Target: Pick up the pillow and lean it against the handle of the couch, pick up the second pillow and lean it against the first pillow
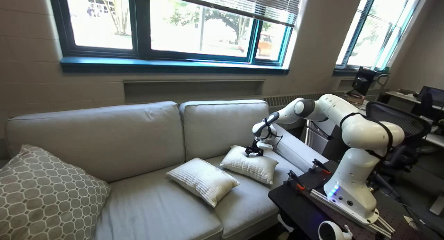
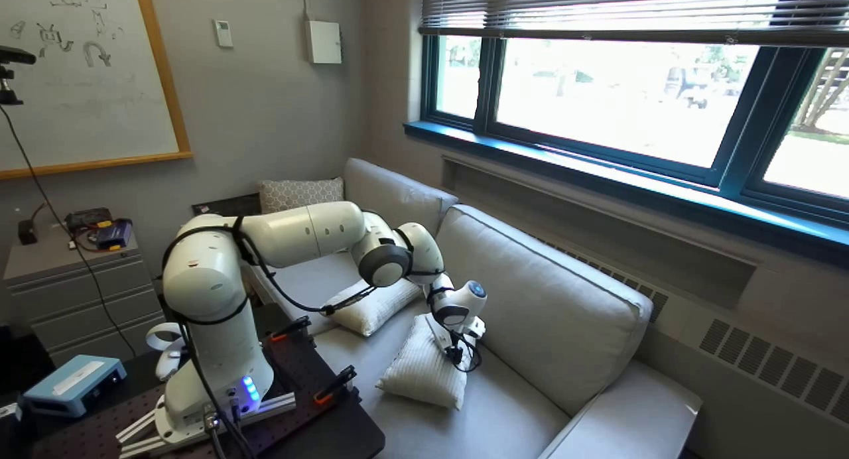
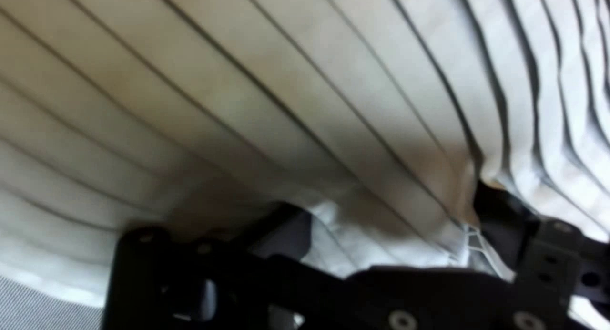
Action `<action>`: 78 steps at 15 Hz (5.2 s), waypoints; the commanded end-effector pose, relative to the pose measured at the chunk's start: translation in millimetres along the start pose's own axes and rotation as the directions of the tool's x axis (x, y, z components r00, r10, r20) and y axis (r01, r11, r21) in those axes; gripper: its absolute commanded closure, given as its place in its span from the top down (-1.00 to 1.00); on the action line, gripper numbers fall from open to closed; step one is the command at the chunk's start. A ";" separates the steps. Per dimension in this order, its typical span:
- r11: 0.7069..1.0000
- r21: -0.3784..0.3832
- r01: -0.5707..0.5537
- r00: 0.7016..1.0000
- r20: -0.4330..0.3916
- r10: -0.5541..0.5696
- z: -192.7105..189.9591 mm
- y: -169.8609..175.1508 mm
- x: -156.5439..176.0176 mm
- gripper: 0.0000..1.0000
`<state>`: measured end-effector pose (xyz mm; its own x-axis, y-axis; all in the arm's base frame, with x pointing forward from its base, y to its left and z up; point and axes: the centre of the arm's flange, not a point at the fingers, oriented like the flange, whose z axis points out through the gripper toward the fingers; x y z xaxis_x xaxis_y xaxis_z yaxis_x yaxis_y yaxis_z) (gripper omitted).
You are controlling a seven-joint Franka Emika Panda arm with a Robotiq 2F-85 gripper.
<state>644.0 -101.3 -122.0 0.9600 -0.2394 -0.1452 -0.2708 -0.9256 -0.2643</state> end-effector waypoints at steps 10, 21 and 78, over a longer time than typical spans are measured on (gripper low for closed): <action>0.988 0.119 -0.098 0.993 -0.046 0.104 -20.3 -20.6 12.3 -0.94; 0.876 0.005 -0.482 0.773 -0.469 0.428 -160.9 -80.7 -32.8 -0.96; 0.433 -0.212 -0.876 0.362 -0.882 0.301 -219.6 -84.7 -140.2 1.00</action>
<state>548.7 -53.1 109.1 0.2335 -0.6642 0.7101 -0.9722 -0.1462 0.1829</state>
